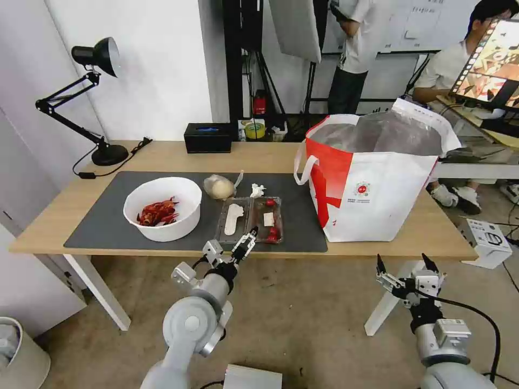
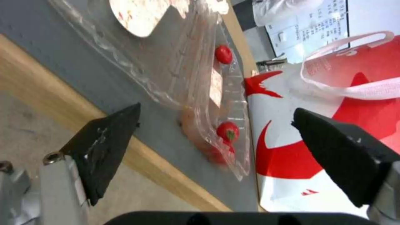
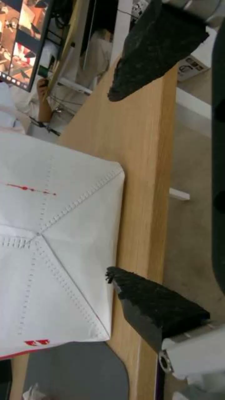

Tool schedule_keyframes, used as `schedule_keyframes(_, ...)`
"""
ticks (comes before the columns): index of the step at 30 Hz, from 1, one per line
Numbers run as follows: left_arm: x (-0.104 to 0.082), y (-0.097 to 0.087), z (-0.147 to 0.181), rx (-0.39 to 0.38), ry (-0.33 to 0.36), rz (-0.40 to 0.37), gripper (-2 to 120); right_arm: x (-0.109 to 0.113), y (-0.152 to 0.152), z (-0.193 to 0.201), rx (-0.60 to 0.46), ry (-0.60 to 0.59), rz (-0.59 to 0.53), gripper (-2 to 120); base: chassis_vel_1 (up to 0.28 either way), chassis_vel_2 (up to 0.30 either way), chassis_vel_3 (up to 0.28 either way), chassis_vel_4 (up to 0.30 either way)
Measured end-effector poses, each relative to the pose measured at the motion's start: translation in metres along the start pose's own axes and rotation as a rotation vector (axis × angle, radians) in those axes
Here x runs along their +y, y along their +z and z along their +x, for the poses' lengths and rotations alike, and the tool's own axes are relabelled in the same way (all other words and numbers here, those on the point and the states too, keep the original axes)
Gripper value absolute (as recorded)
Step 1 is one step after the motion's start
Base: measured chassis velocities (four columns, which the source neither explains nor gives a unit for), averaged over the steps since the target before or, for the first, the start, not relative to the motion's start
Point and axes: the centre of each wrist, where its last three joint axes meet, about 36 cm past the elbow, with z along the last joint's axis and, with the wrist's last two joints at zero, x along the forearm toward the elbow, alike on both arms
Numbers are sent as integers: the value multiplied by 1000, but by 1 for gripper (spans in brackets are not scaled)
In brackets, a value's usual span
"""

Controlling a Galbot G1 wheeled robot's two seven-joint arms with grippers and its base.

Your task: Pick up the trash from the table and place it into the takeout bag.

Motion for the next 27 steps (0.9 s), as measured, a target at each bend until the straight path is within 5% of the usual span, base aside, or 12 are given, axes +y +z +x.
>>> schedule_keyframes(13,18,-9,3,-150,-24,2,100,8,7,-7,4,-31,-6,100,0,0,0,0)
schedule_keyframes(27,-1,-12,-1,-183,89,9,100,9,9,-6,5,-34,-2,100,0,0,0,0)
